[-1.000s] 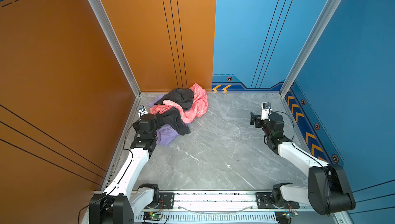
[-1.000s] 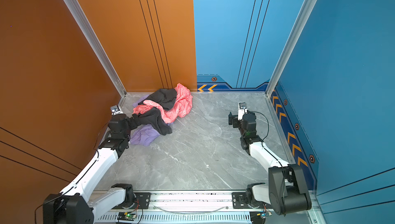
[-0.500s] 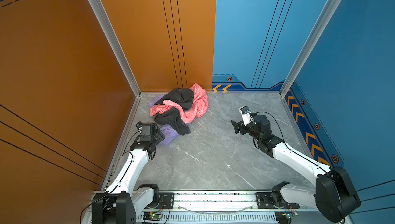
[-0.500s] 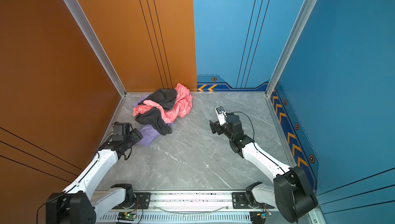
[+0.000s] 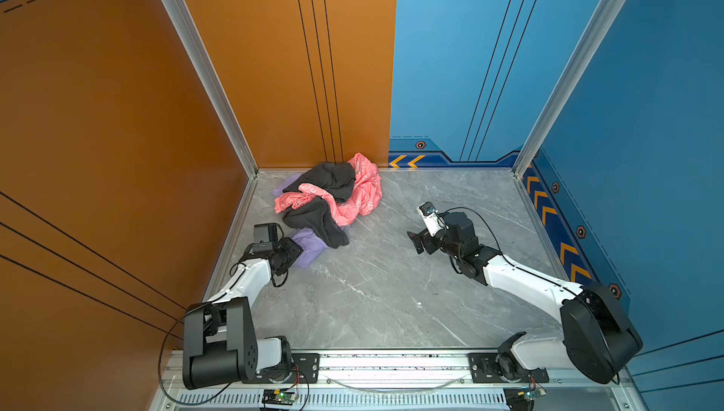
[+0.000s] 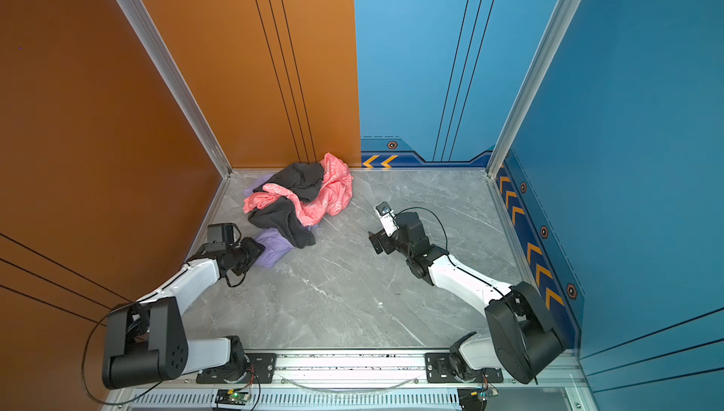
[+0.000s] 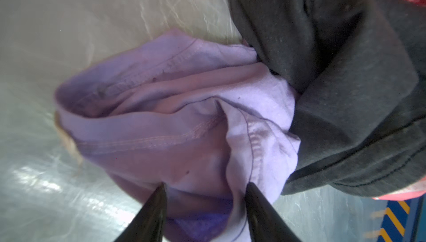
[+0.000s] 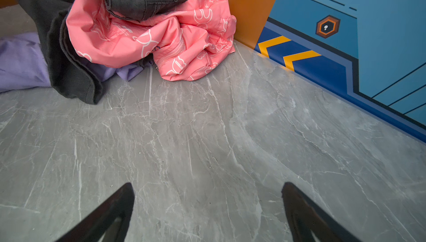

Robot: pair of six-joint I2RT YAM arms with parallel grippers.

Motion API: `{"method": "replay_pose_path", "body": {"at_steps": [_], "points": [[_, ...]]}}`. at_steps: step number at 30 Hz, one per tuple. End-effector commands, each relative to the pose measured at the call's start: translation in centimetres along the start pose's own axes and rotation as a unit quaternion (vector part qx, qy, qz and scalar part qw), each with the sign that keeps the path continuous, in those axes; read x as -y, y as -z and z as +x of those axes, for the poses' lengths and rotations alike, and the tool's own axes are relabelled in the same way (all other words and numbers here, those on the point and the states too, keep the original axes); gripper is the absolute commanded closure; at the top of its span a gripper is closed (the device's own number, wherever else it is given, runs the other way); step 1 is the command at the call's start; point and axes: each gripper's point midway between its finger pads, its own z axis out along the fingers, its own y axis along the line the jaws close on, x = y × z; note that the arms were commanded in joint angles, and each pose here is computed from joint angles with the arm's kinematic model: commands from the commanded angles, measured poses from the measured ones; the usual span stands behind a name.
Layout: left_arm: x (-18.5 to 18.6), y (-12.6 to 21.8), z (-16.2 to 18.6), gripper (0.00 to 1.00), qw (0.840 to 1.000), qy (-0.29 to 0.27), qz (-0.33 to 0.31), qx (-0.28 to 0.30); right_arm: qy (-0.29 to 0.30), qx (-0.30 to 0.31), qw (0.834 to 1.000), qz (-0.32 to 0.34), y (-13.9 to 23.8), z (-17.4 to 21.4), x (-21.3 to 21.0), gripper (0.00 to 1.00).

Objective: Pick out a specific cloth from the pile
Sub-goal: 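Lower the left gripper onto the lavender T-shirt while the right arm reaches forward, then close the left gripper on the lavender T-shirt edge under the dark cloth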

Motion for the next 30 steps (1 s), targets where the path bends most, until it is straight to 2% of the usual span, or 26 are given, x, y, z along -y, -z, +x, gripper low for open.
{"method": "replay_pose_path", "body": {"at_steps": [1, 4, 9, 14, 21, 30], "points": [[2.5, -0.3, -0.7, 0.50, 0.998, 0.003, 0.054, -0.015, 0.007, 0.003, 1.000, -0.008, -0.4, -0.9, -0.4, 0.00], [2.8, -0.9, -0.7, 0.57, 0.998, 0.006, 0.061, -0.023, 0.006, 0.001, 1.000, -0.011, -0.8, -1.0, -0.6, 0.00], [2.7, -1.2, -0.8, 0.82, 0.997, 0.012, 0.066, -0.026, 0.008, -0.003, 1.000, -0.017, -1.4, -1.2, -0.9, 0.00], [3.5, -0.2, -1.7, 0.99, 0.997, 0.007, 0.081, -0.007, 0.008, -0.010, 1.000, -0.021, -1.9, -1.2, -1.1, 0.00], [5.8, 2.9, -3.9, 1.00, 0.992, -0.007, 0.116, 0.041, 0.013, -0.009, 0.999, -0.036, -2.1, -1.2, -2.2, 0.00], [9.8, 8.1, -7.2, 1.00, 0.979, -0.033, 0.171, 0.105, 0.017, -0.008, 0.999, -0.046, -2.3, -1.2, -3.2, 0.00]]}}
